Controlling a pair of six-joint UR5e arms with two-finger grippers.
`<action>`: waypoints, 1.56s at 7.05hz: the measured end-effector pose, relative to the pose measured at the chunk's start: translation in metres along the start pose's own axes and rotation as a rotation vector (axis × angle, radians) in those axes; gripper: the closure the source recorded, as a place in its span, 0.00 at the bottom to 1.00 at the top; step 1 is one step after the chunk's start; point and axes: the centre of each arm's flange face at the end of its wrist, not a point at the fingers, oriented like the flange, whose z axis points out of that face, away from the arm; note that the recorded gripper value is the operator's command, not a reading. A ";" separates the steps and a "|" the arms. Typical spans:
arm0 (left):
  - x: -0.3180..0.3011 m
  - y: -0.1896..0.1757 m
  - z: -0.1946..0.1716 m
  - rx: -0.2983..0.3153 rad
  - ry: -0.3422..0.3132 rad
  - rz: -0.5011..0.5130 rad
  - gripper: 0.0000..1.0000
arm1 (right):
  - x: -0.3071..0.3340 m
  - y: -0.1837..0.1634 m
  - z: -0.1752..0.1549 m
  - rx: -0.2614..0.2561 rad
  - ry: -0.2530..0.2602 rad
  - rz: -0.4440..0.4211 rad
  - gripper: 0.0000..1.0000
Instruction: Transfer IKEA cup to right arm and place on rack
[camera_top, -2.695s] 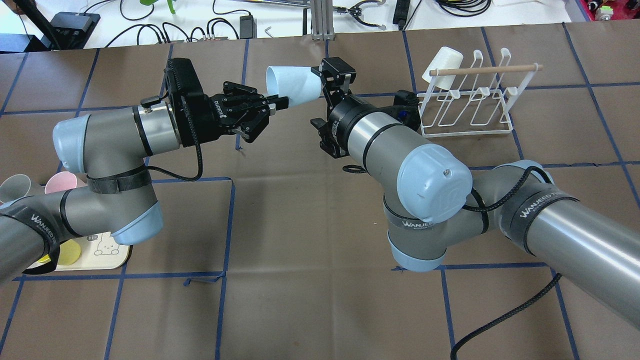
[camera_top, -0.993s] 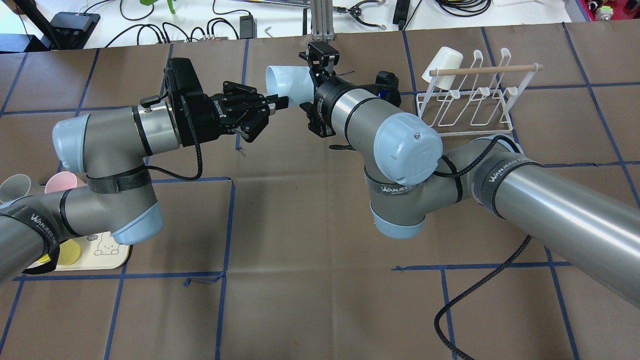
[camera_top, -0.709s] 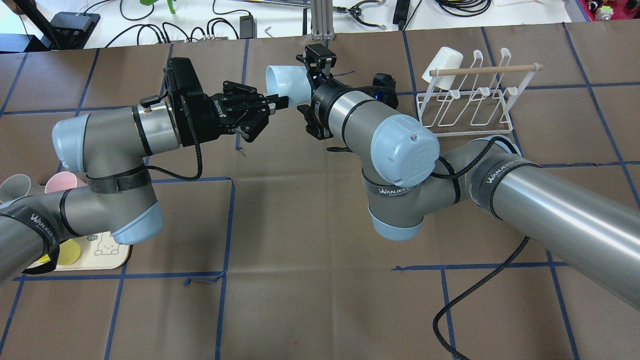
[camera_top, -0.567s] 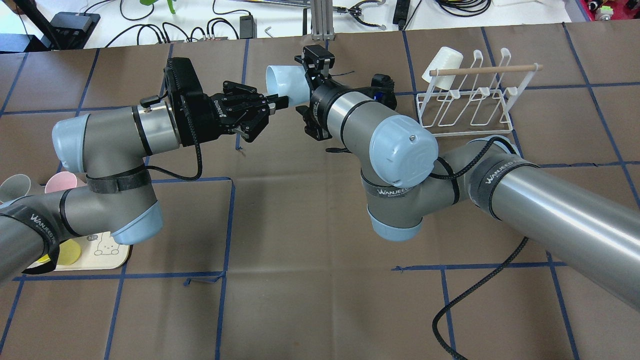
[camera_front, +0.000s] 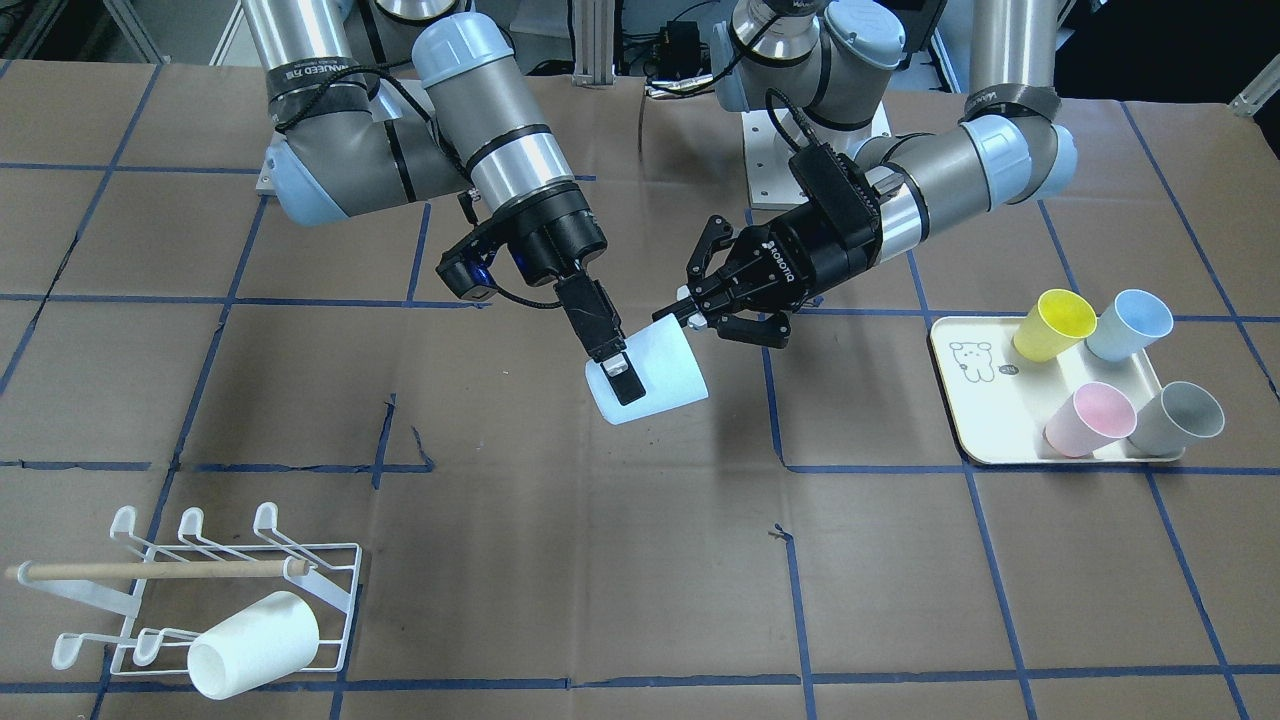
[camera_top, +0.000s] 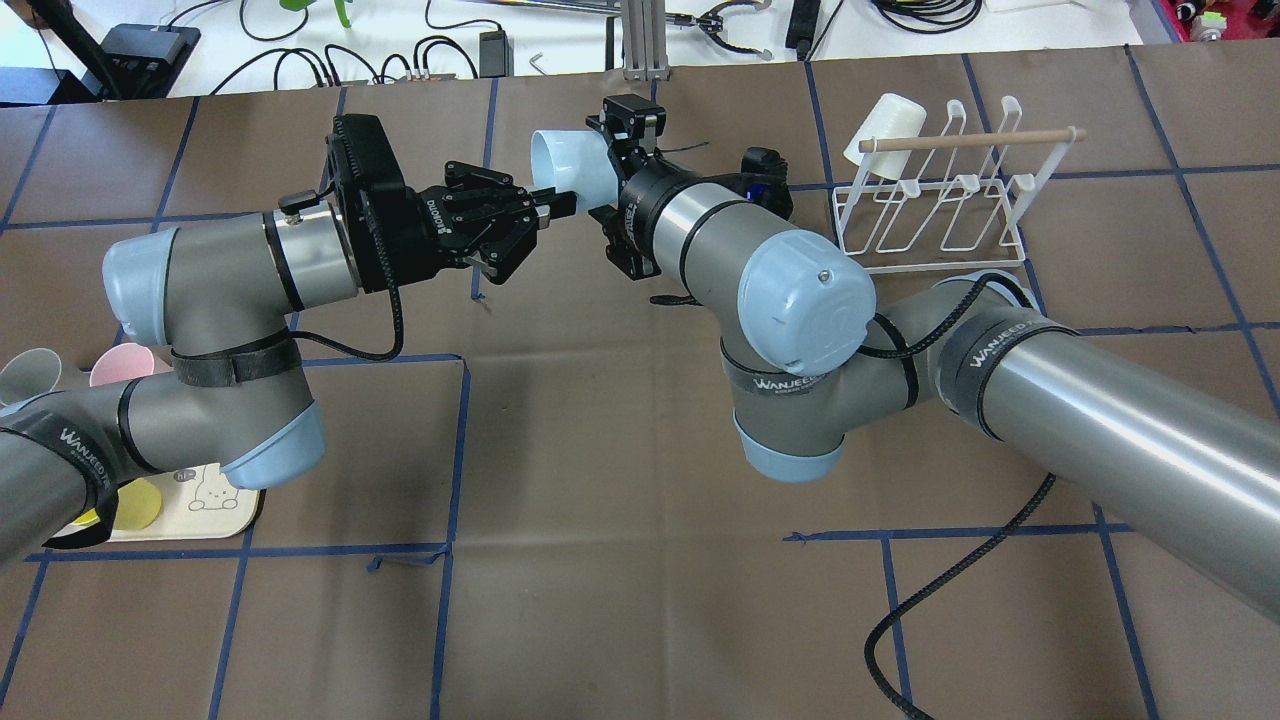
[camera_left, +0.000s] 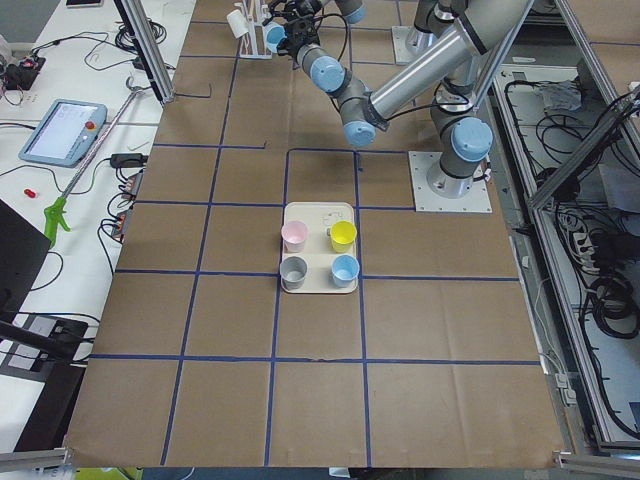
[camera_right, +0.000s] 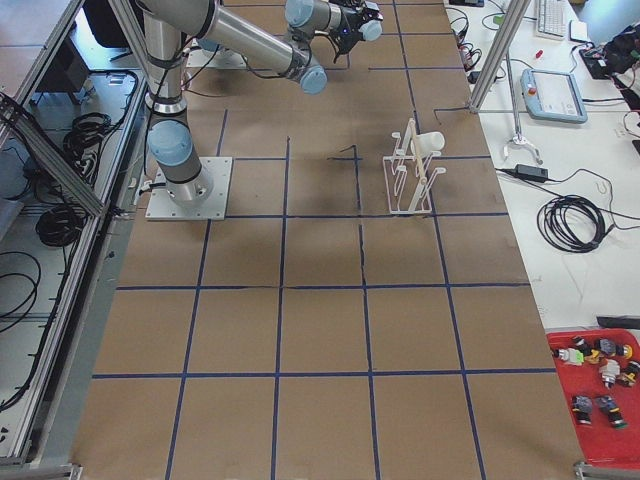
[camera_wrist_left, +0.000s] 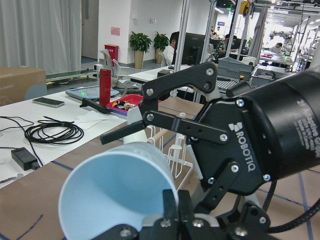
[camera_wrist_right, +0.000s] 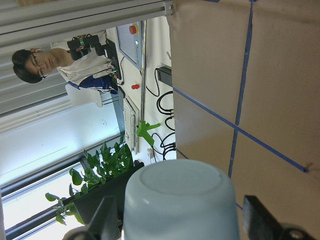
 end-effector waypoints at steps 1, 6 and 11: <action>0.000 -0.001 0.000 0.000 -0.001 0.002 0.88 | 0.000 0.000 0.000 0.000 -0.001 -0.002 0.44; 0.000 -0.007 -0.003 0.010 -0.018 -0.001 0.13 | -0.002 0.001 -0.001 -0.002 -0.006 -0.009 0.61; -0.013 -0.008 -0.021 0.022 -0.060 -0.063 0.04 | -0.005 -0.004 0.000 0.010 -0.015 -0.012 0.78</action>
